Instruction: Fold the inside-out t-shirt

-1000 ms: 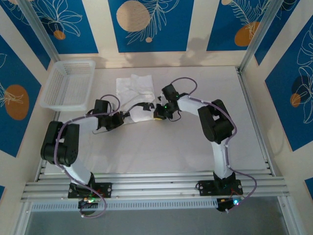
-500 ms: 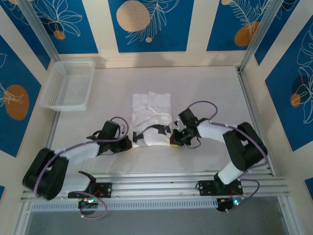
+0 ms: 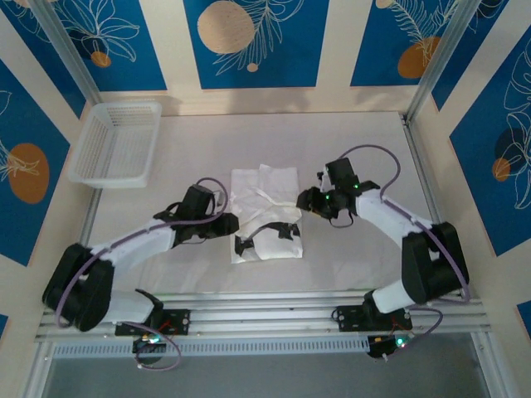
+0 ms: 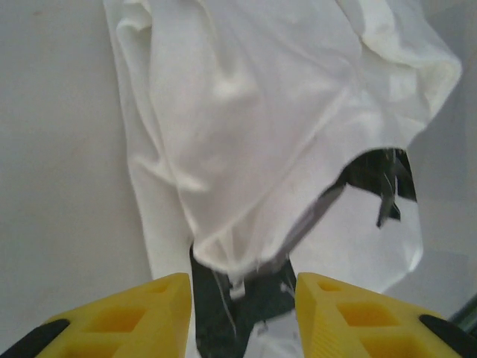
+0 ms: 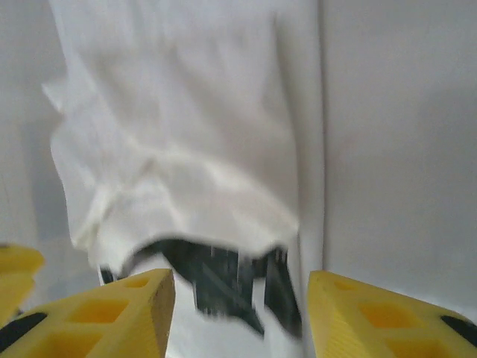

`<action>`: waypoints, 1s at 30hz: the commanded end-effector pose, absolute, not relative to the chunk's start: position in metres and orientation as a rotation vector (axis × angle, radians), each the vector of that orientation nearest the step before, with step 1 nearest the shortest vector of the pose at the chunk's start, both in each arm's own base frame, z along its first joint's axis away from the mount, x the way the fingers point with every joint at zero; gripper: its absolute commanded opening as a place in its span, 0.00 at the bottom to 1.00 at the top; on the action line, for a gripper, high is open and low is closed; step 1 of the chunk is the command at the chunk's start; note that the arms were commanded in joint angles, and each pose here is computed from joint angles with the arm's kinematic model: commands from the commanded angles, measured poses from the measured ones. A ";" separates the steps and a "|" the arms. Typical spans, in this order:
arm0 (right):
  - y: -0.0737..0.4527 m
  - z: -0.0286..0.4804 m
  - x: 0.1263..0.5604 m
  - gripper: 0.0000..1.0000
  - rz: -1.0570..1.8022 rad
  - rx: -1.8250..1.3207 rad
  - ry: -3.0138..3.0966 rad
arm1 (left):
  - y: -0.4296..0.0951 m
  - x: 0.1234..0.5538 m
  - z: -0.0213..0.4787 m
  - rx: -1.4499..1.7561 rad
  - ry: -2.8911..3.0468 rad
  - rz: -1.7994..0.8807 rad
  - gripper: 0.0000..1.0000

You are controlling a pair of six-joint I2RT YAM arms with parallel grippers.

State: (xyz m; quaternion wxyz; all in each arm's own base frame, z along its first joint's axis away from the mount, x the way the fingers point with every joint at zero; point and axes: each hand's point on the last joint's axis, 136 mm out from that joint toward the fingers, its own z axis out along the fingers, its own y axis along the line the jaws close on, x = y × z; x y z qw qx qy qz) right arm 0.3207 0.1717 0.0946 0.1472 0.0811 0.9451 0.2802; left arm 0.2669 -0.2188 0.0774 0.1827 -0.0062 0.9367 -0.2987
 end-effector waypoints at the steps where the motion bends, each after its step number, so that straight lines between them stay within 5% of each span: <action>1: 0.172 0.080 0.344 0.51 0.823 0.271 2.739 | -0.228 0.282 0.071 0.001 2.631 -0.827 0.42; 11: 0.210 0.063 0.351 0.33 0.960 0.204 2.821 | -0.244 0.294 0.059 0.010 2.649 -0.870 0.41; 21: 0.217 0.067 0.339 0.18 1.027 0.254 2.821 | -0.249 0.290 0.059 0.007 2.652 -0.912 0.00; 27: 0.213 0.093 0.368 0.02 1.093 0.360 2.749 | -0.250 0.326 0.093 -0.075 2.568 -0.886 0.00; 30: 0.201 0.091 0.395 0.02 1.035 0.433 2.763 | -0.249 0.368 0.105 -0.124 2.538 -0.852 0.00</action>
